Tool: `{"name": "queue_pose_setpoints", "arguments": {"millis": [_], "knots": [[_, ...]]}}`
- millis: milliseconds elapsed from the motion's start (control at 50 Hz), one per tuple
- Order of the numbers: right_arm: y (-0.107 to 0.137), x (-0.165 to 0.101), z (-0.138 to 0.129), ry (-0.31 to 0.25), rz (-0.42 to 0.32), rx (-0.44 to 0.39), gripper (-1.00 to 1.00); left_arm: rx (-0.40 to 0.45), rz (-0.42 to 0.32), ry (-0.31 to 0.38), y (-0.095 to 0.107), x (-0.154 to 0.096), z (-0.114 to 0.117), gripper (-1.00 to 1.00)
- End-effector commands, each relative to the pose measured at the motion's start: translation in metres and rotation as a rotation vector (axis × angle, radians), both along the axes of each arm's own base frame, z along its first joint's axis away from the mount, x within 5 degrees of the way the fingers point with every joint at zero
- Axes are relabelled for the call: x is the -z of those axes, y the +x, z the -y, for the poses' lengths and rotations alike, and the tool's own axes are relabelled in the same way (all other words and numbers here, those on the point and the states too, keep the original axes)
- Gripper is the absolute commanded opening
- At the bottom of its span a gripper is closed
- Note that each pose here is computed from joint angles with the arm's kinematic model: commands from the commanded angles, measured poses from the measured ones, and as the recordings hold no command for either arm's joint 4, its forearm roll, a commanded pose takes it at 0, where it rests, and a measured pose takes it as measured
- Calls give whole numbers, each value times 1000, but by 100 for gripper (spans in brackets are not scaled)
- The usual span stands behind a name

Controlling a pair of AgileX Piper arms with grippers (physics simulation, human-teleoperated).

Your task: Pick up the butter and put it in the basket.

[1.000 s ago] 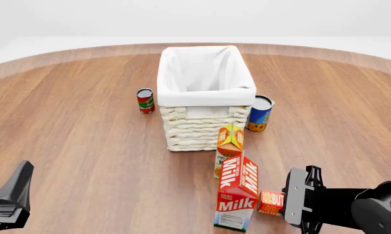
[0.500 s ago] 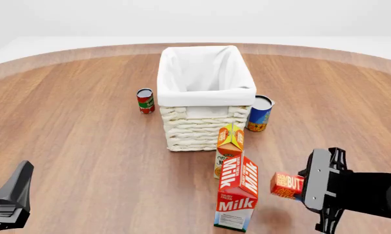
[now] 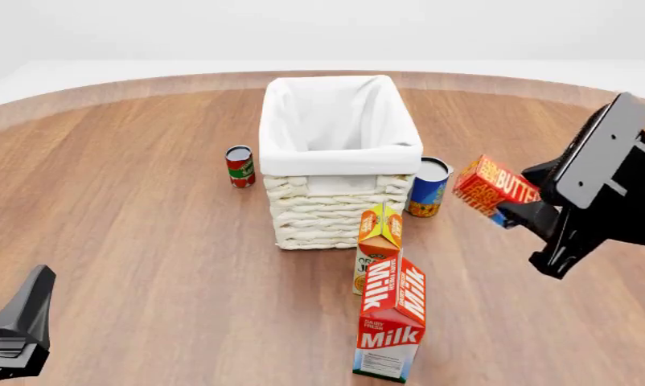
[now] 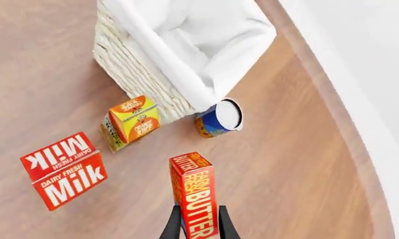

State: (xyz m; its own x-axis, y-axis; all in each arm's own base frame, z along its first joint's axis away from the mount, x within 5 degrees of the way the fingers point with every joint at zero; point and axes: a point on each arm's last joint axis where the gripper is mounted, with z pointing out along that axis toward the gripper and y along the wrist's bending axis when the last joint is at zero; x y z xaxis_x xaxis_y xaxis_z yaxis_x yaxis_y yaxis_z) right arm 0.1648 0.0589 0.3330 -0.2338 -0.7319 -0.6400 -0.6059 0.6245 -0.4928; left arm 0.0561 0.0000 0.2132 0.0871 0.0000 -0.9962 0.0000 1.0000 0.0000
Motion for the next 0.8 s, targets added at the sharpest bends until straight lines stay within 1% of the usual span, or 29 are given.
{"name": "queue_pose_setpoints", "arguments": {"millis": [20, 40, 60, 80, 100, 120, 140, 180, 200, 220, 240, 260, 280, 300, 340, 360, 420, 440, 460, 480, 520, 540, 580, 600, 620, 640, 760, 800], "knots": [[-6, -68, -6, 247, 118, 65, -100, 0, 0, 0, 0, 0, 0, 100], [-8, -72, -8, 262, 130, 55, -100, 0, 0, 0, 0, 0, 0, 100], [-7, -76, -8, 281, 138, 64, -100, 0, 0, 0, 0, 0, 0, 100], [-8, -82, -10, 313, 145, 62, -100, 0, 0, 0, 0, 0, 0, 100], [-9, -83, -11, 319, 148, 55, -100, 0, 0, 0, 0, 0, 0, 100], [-9, -87, -12, 335, 163, 51, -100, 0, 0, 0, 0, 0, 0, 100], [-9, -91, -14, 356, 162, 50, -100, 0, 0, 0, 0, 0, 0, 100], [-10, -93, -14, 358, 169, 44, -100, 0, 0, 0, 0, 0, 0, 100], [-11, -100, -16, 392, 178, 43, -100, 0, 0, 0, 0, 0, 0, 100], [-11, -100, -16, 392, 178, 43, -100, 0, 0, 0, 0, 0, 0, 100], [-11, -107, -17, 421, 191, 41, -100, 0, 0, 0, 0, 0, 0, 100], [-11, -107, -17, 421, 191, 41, -100, 0, 0, 0, 0, 0, 0, 100], [-11, -112, -19, 444, 197, 39, -100, 0, 0, 0, 0, 0, 0, 100], [-12, -113, -20, 452, 197, 32, -100, 0, 0, 0, 0, 0, 0, 100], [-14, -123, -22, 507, 206, 27, -100, 0, 0, 0, 0, 0, 0, 100], [-15, -125, -26, 531, 208, 15, -100, 0, 0, 0, 0, 0, 0, 100], [-9, -125, -33, 568, 207, 0, -100, 0, 0, 0, 0, 0, 0, 100], [-9, -125, -33, 568, 207, 0, -100, 0, 0, 0, 0, 0, 0, 100], [-6, -125, -38, 594, 201, 0, -100, 0, 0, 0, 0, 0, 0, 100], [-6, -126, -41, 607, 207, -17, -100, 0, 0, 0, 0, 0, 0, 100], [-2, -126, -44, 626, 208, -17, -100, 0, 0, 0, 0, 0, 0, 100], [-1, -126, -47, 645, 204, -19, -100, 0, 0, 0, 0, 0, 0, 100], [-2, -128, -48, 653, 211, -30, -100, 0, 0, 0, 0, 0, 0, 100], [1, -133, -50, 689, 216, -24, -100, 0, 0, 0, 0, 0, 0, 100], [1, -133, -50, 689, 216, -24, -100, 0, 0, 0, 0, 0, 0, 100], [-1, -136, -51, 704, 223, -31, -100, 0, 0, 0, 0, 0, 0, 100], [11, -148, -58, 754, 231, -22, -100, 0, 0, 0, 0, 0, 0, 100], [18, -148, -62, 748, 230, -19, -100, 0, 0, 0, 0, 0, 0, 100]]}}
